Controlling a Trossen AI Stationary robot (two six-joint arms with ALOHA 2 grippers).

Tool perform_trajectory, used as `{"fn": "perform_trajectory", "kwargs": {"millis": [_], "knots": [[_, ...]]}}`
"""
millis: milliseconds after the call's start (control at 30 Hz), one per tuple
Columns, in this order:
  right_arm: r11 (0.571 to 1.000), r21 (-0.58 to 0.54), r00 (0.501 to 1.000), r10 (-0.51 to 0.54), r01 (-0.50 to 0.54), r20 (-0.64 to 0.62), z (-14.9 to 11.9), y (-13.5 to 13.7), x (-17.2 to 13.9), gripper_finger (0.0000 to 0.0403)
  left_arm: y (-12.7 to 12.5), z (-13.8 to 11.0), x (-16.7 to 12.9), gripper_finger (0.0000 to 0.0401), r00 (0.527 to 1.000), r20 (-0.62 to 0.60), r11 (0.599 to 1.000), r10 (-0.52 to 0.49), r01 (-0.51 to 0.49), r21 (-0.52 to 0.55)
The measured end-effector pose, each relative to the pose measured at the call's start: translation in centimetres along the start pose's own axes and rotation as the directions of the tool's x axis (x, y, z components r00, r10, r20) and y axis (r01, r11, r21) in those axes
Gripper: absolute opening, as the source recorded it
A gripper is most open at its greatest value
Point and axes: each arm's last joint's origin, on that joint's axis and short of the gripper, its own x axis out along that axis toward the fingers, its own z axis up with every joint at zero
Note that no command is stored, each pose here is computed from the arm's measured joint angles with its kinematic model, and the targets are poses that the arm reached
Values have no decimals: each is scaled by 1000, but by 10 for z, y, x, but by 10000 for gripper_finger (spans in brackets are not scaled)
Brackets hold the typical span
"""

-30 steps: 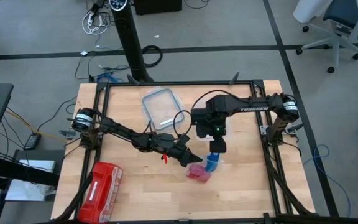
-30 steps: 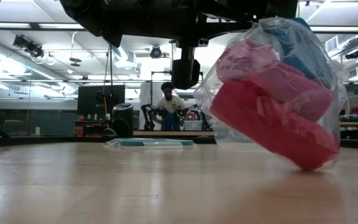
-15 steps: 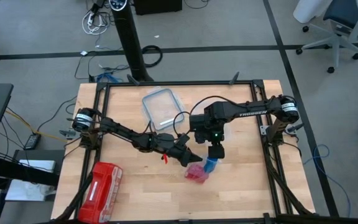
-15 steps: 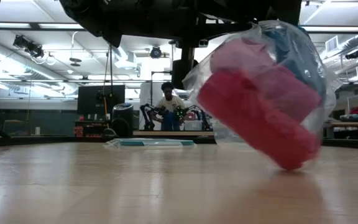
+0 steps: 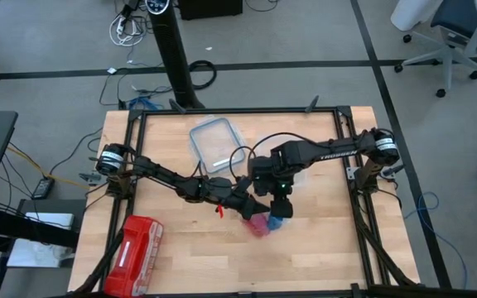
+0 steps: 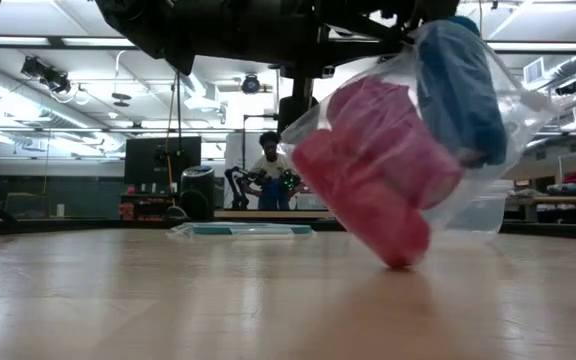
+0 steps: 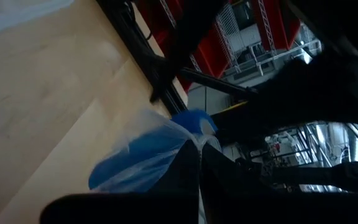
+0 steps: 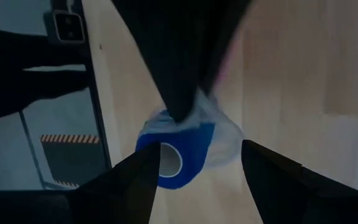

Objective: Roll bandage
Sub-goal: Put the blue bandage into the transparent zip bag

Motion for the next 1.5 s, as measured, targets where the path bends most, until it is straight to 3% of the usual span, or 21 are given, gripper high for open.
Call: {"fn": "perform_trajectory", "kwargs": {"millis": [200,733,1133,1367,1500], "knots": [[1000,19,998,-22,21,61,6,0,0,227,0,0,0,4,1000,9,1000,4,-4,0],[993,-22,992,-115,116,61,5,-10,-5,227,-1,2,0,4,1000,27,1000,-12,11,20],[993,-5,992,-116,116,43,2,-6,-30,227,-4,2,0,4,999,13,999,-37,37,23],[990,16,987,-137,138,-81,-13,-11,-54,227,-3,1,0,4,999,6,999,-39,39,23],[993,4,992,-116,117,-56,-14,-10,-60,227,-3,1,0,4,999,6,999,-38,38,21]]}}
